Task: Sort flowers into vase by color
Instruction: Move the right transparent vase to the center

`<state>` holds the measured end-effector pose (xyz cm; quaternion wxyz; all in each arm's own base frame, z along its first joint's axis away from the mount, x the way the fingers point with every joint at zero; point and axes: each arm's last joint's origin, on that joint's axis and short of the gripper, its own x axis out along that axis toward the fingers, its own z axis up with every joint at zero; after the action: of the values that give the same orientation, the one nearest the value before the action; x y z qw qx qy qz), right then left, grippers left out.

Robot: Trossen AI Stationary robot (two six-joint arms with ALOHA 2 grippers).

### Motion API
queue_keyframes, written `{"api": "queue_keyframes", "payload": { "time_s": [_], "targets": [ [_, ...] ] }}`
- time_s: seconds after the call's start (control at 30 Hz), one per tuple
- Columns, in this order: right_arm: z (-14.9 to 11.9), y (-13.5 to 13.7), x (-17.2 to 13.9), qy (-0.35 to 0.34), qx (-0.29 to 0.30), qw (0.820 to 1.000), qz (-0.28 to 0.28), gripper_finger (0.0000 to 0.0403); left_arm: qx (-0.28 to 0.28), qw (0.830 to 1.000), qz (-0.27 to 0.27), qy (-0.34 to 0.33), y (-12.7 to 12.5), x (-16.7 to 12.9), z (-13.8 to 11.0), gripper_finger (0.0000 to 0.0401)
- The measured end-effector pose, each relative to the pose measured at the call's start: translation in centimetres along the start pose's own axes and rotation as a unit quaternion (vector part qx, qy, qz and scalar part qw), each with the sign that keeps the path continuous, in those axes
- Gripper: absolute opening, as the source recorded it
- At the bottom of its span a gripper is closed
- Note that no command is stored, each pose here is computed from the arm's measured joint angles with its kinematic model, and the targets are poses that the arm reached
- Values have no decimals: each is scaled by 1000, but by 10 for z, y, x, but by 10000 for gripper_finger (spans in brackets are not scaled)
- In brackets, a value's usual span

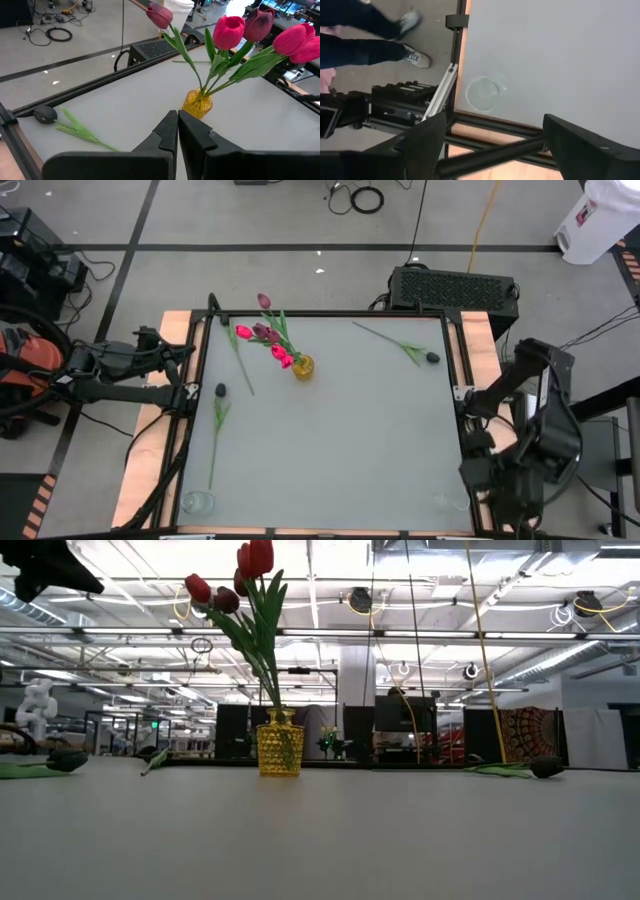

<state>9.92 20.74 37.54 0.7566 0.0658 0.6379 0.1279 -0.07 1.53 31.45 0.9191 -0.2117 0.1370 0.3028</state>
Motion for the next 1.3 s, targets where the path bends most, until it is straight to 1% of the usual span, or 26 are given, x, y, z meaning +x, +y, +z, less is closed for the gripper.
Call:
{"api": "queue_keyframes", "payload": {
  "time_s": [0.1,0.33,0.53,0.63,0.77,1.0,1.2,1.3],
  "targets": [
    [4,11,13,1,0,1000,-4,325,0,1000,0,0,0,0,0,20],
    [12,25,42,22,9,999,-45,325,0,1000,0,0,0,0,0,20],
    [14,30,59,41,-15,996,-79,325,0,1000,0,0,0,0,0,20],
    [14,28,63,44,-27,993,-109,325,0,1000,0,0,0,0,0,20],
    [16,28,68,25,-40,989,-139,325,0,1000,0,0,0,0,0,20],
    [17,28,70,25,-43,988,-143,325,0,1000,0,0,0,0,0,20],
    [10,31,70,24,-38,988,-145,325,0,1000,0,0,0,0,0,20],
    [8,31,69,19,-40,987,-157,325,0,1000,0,0,0,0,0,20]
  ]
}}
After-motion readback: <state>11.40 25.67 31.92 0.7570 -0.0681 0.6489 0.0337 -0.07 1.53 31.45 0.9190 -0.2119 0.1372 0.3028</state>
